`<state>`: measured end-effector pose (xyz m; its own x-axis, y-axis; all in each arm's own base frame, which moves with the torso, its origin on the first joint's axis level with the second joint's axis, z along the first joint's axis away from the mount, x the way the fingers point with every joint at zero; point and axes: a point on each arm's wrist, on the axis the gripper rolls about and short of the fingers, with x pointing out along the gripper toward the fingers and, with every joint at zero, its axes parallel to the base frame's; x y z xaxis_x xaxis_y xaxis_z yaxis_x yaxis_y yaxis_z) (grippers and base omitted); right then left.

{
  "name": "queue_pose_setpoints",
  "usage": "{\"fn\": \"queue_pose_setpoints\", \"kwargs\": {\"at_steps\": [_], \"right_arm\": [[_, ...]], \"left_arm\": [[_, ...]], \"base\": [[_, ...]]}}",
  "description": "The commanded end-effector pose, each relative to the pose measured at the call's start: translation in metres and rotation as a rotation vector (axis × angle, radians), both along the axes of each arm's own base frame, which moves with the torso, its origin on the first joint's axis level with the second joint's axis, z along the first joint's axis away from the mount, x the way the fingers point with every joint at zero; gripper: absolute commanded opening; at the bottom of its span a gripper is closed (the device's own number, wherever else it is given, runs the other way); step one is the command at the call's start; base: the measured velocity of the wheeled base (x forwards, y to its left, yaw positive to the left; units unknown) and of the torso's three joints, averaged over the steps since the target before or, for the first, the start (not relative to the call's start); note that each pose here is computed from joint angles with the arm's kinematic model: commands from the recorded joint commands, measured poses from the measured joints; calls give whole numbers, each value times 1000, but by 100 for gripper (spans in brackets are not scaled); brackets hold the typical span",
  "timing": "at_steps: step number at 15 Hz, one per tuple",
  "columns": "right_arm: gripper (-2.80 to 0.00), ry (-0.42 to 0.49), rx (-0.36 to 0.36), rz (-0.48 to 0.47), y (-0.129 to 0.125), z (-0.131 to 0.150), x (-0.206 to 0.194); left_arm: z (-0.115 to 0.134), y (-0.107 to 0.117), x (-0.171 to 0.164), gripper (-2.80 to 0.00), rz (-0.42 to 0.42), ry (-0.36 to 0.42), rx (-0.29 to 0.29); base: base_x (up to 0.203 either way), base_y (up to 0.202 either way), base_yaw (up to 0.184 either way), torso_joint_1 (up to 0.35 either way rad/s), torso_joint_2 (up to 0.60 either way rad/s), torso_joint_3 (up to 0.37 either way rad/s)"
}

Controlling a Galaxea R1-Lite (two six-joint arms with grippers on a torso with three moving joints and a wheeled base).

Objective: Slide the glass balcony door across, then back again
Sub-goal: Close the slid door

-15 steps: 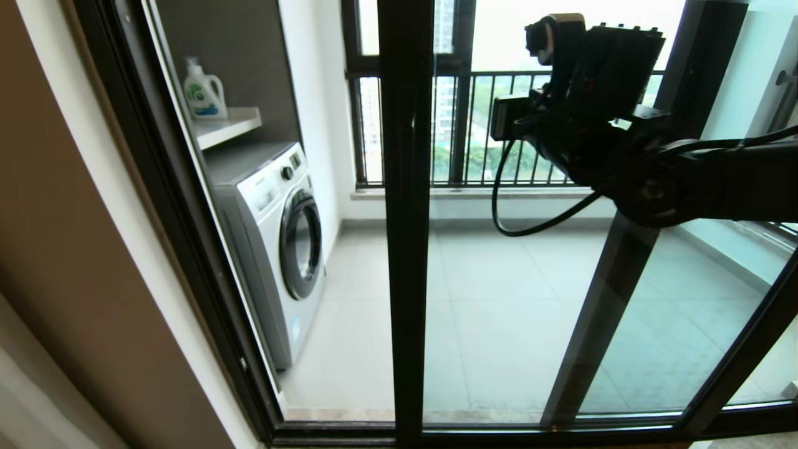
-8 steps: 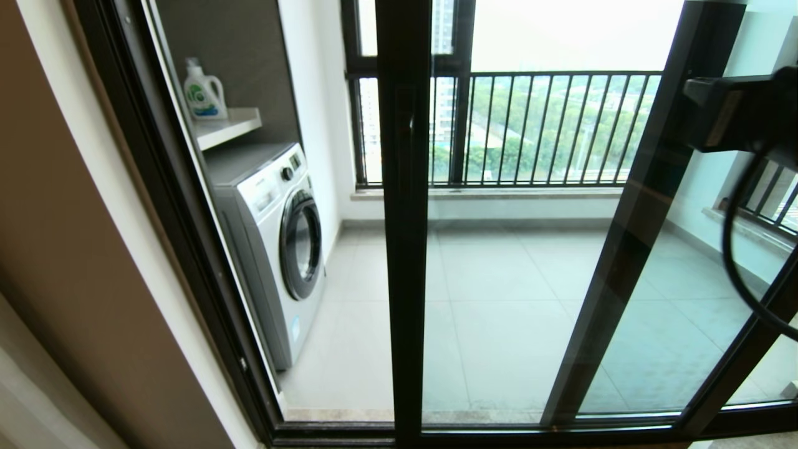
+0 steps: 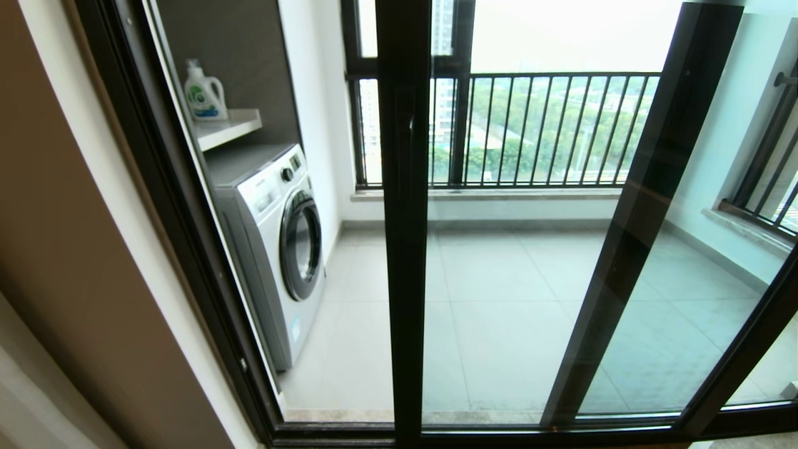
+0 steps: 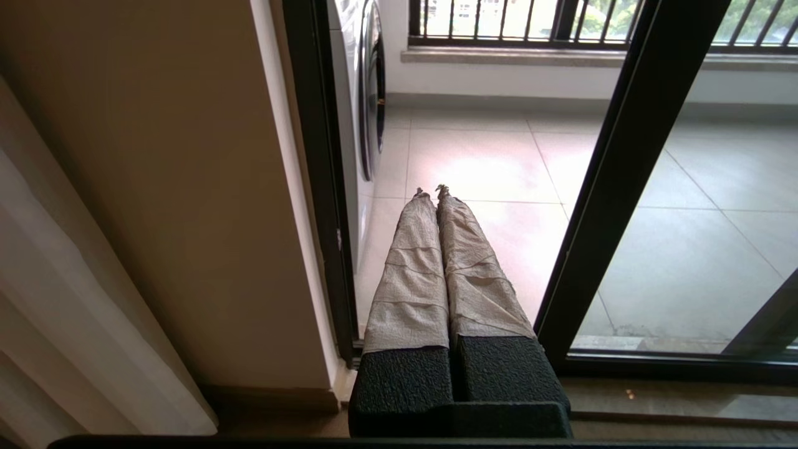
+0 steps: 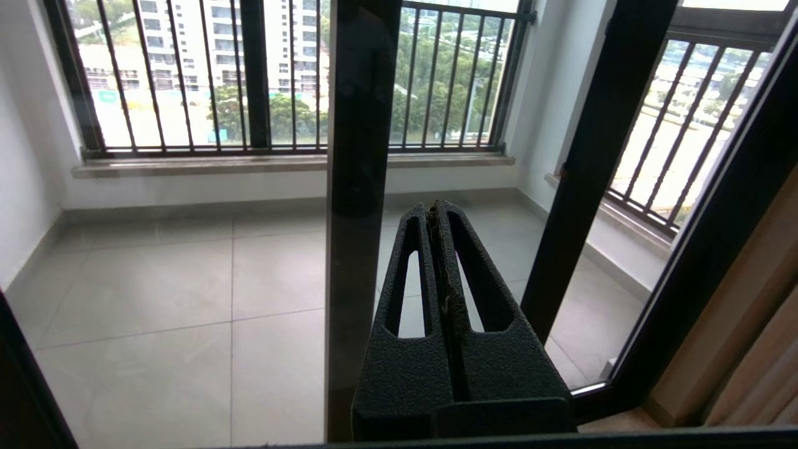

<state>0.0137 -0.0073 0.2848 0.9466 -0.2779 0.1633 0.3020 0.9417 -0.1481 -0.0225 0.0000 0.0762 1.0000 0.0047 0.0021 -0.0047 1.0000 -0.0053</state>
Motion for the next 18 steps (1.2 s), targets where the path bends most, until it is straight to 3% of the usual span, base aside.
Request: {"fn": "queue_pose_setpoints", "kwargs": {"at_steps": [1,4,6,11,13,14,18], "right_arm": [[-280,-112,-30,-71,-5,-45,-57],[-280,-75,-83,-134,-2,-95,-70],[-280,-38,-107,-113,-1,-127,-68],[-280,104,-75,216,6,-201,-37],[-280,114,-96,326,9,-205,-36],[-280,113,-86,329,9,-205,-36],[-280,152,53,339,9,-210,-36]], "left_arm": [[0,0,0,-280,1,-1,-1],[0,0,0,-280,0,-1,-1],[0,0,0,-280,0,-1,-1],[0,0,0,-280,0,-1,-1],[0,0,0,-280,1,-1,-1],[0,0,0,-280,-1,-1,-1],[0,0,0,-280,1,-1,-1]], "base": [[0,0,0,0,0,0],[0,0,0,0,0,0],[0,0,0,0,0,0],[0,0,0,0,0,0],[0,0,0,0,0,0],[0,0,0,0,0,0],[0,0,0,0,0,0]]}}
